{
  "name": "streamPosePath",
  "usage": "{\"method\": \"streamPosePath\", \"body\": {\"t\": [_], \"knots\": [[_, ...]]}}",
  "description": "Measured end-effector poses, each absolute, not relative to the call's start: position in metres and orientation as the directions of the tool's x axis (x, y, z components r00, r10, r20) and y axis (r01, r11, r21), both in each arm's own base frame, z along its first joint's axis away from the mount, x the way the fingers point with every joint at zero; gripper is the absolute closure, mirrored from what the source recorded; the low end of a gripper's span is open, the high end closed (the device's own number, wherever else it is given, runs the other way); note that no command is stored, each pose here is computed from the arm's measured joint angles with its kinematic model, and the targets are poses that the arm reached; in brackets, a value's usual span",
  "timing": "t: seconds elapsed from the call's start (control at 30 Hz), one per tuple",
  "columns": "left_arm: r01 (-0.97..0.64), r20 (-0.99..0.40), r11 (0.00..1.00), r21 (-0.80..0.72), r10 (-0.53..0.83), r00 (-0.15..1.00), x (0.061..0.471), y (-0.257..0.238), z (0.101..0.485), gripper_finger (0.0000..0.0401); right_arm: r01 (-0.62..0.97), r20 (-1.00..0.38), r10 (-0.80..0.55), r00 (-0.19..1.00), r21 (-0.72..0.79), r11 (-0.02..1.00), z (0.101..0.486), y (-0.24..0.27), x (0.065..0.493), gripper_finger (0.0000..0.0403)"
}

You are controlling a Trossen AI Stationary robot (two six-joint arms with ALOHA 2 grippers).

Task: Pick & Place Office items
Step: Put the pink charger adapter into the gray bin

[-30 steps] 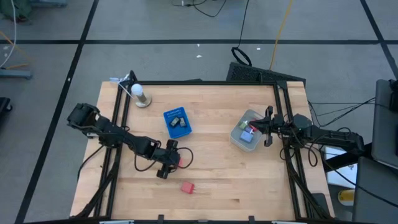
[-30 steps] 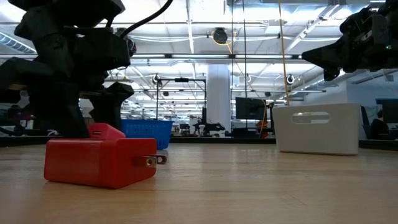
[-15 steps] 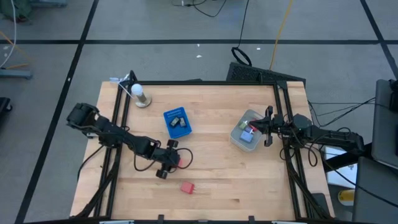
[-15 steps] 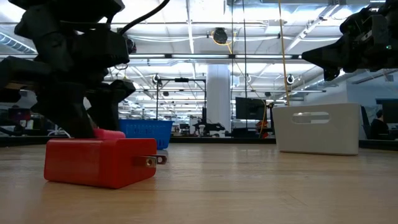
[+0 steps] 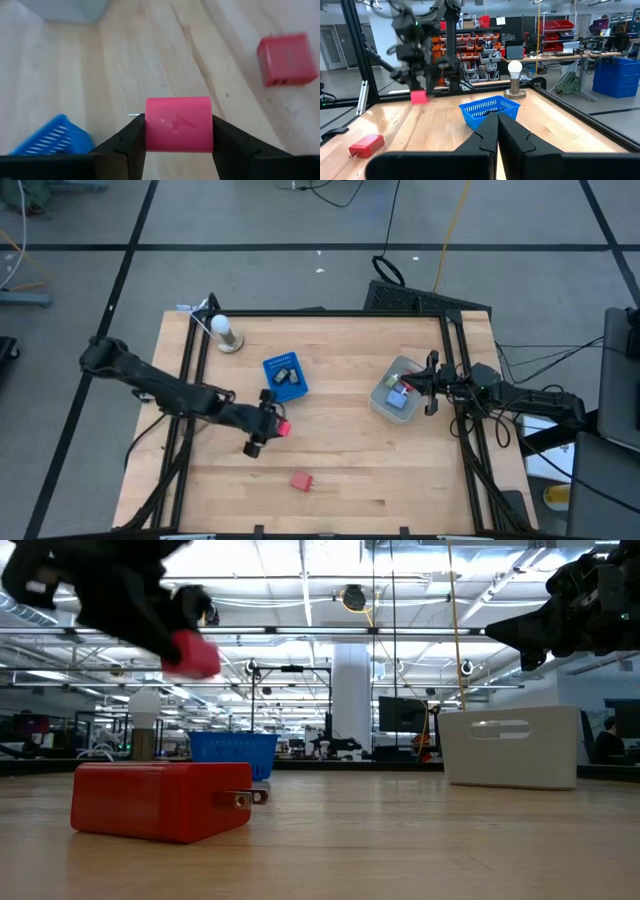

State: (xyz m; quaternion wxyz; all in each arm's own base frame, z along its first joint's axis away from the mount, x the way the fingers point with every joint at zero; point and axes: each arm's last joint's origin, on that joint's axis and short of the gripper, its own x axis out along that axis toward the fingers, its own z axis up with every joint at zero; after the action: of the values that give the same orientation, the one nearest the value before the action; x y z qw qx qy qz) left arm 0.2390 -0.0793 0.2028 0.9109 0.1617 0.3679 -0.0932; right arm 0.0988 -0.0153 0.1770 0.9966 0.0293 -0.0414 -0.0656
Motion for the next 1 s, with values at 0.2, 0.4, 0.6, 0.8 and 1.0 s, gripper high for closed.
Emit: {"method": "streamPosePath", "body": {"t": [0.2, 0.4, 0.6, 0.8, 1.0], "knots": [[0.26, -0.576, 0.925, 0.278, -0.056, 0.816, 0.218, -0.071, 0.241, 0.0224, 0.126, 0.079, -0.131, 0.988, 0.065, 0.99, 0.177, -0.015, 0.099, 0.0399], [0.136, -0.522, 0.929, 0.344, 0.069, 0.85, 0.186, -0.055, 0.266, 0.0224, 0.122, 0.079, -0.127, 0.989, 0.065, 0.99, 0.177, -0.015, 0.099, 0.0399], [0.066, -0.46, 0.954, 0.293, 0.08, 0.884, 0.157, -0.044, 0.269, 0.0224, 0.124, 0.083, -0.129, 0.988, 0.064, 0.99, 0.177, -0.015, 0.099, 0.0399], [0.024, -0.301, 0.964, 0.265, 0.059, 0.952, 0.137, -0.037, 0.25, 0.0224, 0.124, 0.086, -0.129, 0.988, 0.067, 0.99, 0.178, -0.015, 0.099, 0.0398], [-0.082, -0.195, 0.966, 0.244, 0.131, 0.972, 0.12, -0.029, 0.218, 0.0224, 0.126, 0.086, -0.131, 0.988, 0.064, 0.99, 0.178, -0.015, 0.099, 0.0398]]}}
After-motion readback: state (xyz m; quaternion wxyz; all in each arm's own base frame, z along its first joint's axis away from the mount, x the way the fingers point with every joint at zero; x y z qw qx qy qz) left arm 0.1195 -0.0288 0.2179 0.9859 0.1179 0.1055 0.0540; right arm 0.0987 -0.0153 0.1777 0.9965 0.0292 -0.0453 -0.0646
